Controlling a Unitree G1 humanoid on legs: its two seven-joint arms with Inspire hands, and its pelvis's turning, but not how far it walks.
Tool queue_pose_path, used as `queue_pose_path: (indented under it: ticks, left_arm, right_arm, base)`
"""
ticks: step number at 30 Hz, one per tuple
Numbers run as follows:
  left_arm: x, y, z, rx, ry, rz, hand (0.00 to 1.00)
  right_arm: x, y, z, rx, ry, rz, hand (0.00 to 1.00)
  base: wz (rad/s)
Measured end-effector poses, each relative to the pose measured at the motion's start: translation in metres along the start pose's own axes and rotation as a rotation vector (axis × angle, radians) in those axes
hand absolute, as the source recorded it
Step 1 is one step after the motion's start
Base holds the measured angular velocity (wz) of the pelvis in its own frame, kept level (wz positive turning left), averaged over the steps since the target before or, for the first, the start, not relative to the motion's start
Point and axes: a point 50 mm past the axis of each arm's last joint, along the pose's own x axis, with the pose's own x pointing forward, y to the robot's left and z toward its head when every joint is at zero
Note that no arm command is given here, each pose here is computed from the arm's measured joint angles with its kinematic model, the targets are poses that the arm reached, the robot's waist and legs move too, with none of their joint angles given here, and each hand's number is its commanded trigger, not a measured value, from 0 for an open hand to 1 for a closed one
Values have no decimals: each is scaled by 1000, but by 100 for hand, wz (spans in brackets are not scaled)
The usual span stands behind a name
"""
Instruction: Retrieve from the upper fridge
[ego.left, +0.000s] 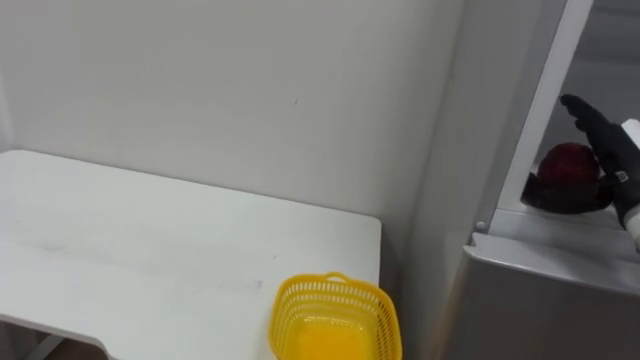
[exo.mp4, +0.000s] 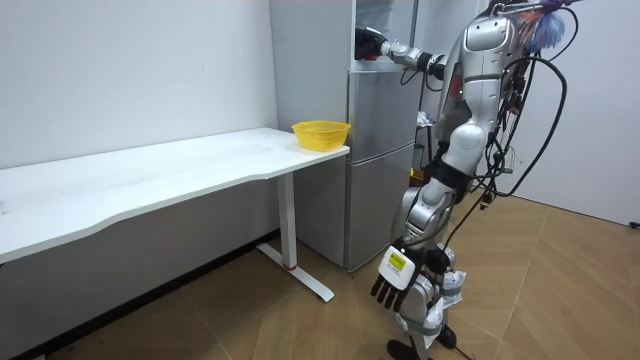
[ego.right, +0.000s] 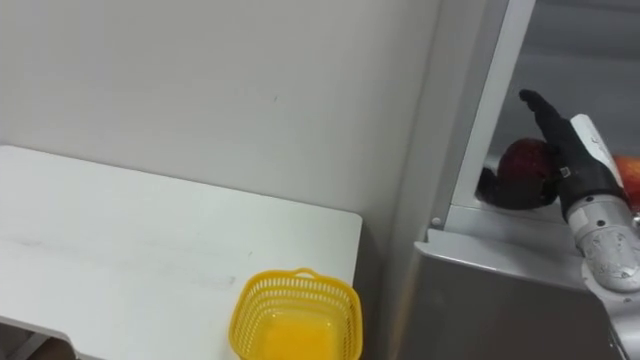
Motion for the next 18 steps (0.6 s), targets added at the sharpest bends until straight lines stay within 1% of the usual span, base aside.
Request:
queue_pose_path:
  ticks: [2,3,4,12,18]
  left_arm:
    - [0,0,1,0,-2,1,0]
    - [0,0,0,-1,-1,1,0]
    - [0,0,0,-1,-1,1,0]
    - [0,-1,1,12,0,-1,0]
    - [0,0,1,10,-2,2,0]
  right_arm:
    - [0,0,0,7,1,2,0]
    - [0,0,0,13,2,3,36]
    - [0,0,0,14,2,4,100]
    - [0,-2,-1,47,8,-6,100]
    - [1,-9,-1,34,8,-25,100]
  base:
    - [0]
    - [0]
    - [0]
    - [0]
    - [0]
